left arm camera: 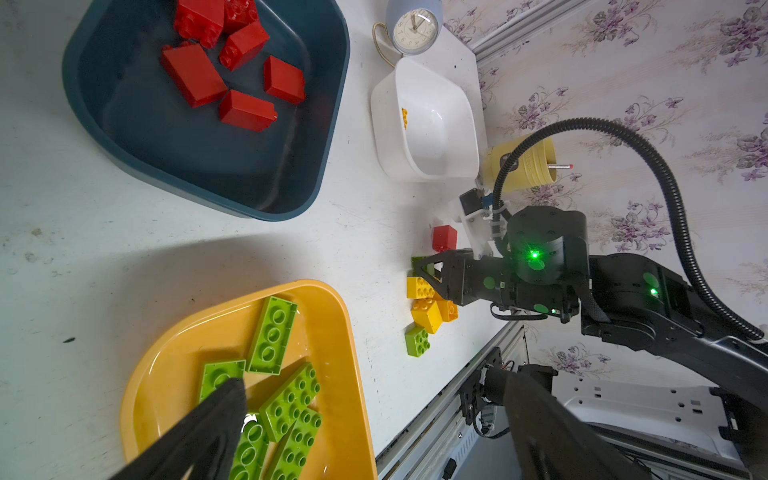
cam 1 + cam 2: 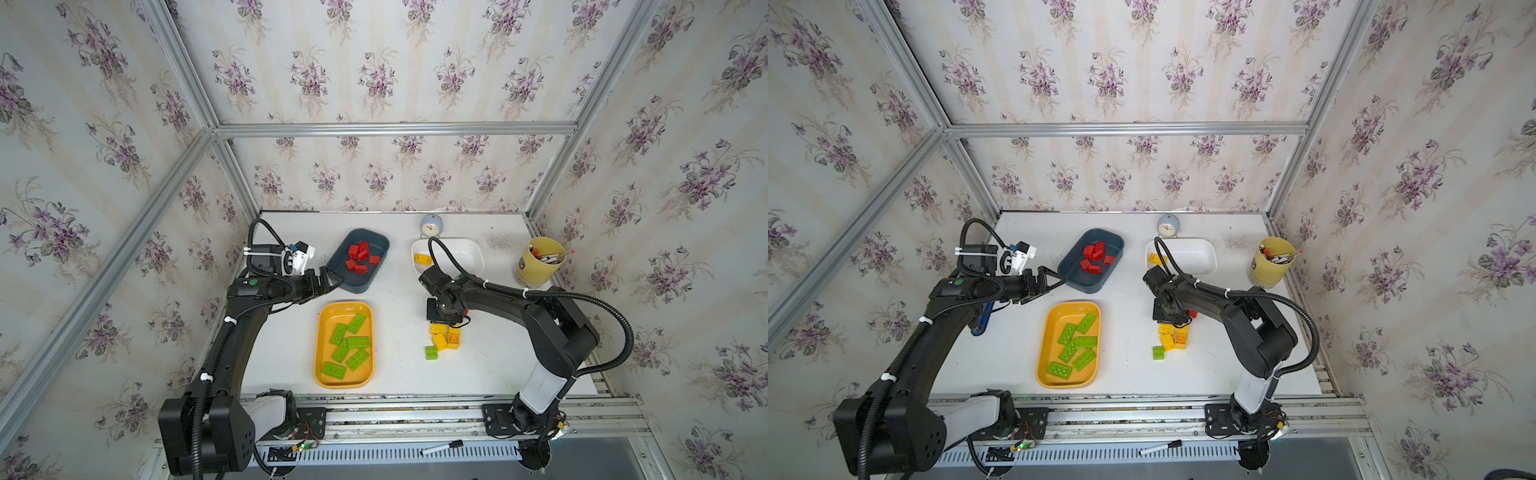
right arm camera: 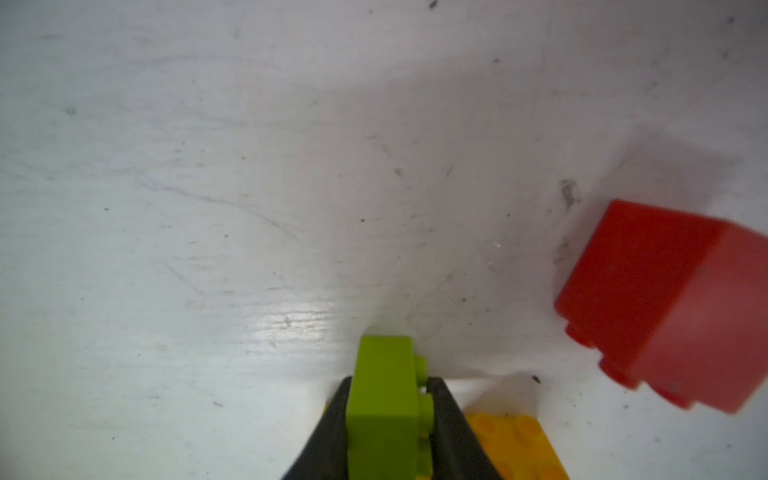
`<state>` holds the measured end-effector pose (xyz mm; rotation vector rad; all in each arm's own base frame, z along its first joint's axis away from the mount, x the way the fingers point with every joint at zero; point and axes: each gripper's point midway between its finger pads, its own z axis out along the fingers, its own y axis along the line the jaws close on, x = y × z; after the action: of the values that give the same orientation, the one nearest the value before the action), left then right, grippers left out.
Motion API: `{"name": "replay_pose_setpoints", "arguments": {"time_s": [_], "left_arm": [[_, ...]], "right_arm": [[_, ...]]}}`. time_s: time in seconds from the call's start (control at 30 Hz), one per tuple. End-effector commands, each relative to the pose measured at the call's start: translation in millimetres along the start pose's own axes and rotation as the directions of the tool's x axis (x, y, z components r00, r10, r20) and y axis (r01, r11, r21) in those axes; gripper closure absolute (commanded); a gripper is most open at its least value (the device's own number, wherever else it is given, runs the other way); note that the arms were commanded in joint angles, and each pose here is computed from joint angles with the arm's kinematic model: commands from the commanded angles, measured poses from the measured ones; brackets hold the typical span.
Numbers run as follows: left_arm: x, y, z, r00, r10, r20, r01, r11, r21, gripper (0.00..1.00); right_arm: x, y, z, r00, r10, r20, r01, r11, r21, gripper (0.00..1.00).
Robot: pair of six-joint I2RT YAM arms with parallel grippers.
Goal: Sort the legos into containers by color
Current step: 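Carry the lime-green brick over the yellow tray and open the right gripper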
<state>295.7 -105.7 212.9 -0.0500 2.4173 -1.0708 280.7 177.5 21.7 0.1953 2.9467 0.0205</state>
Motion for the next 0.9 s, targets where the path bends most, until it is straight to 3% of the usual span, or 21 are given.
{"name": "replay_pose_setpoints", "arguments": {"time_s": [0.0,0.2,0.33,0.43,0.63,0.87], "left_arm": [[-2,-4,0,1.000,0.021,0.002,-0.021,1.000,0.017,0.01],[-5,-6,-2,1.000,0.026,0.009,-0.026,1.000,0.018,0.01],[-6,-6,-3,1.000,0.021,0.012,-0.022,1.000,0.018,0.01],[-7,-8,-4,1.000,0.022,0.016,-0.023,1.000,0.018,0.01],[-7,-9,-5,1.000,0.023,0.019,-0.023,1.000,0.016,0.01],[-5,-8,-5,1.000,0.021,0.016,-0.021,1.000,0.017,0.01]], "right_arm": [[-4,1,-3,1.000,-0.012,0.014,0.012,1.000,-0.007,0.77],[-26,40,-52,0.982,-0.140,0.127,0.156,0.980,-0.126,0.81],[-28,87,-92,0.947,-0.242,0.210,0.290,0.926,-0.242,0.82],[-16,128,-116,0.913,-0.310,0.266,0.390,0.854,-0.345,0.81],[37,200,-151,0.810,-0.451,0.374,0.586,0.647,-0.488,0.81],[86,252,-149,0.732,-0.544,0.409,0.672,0.481,-0.563,0.81]]}}
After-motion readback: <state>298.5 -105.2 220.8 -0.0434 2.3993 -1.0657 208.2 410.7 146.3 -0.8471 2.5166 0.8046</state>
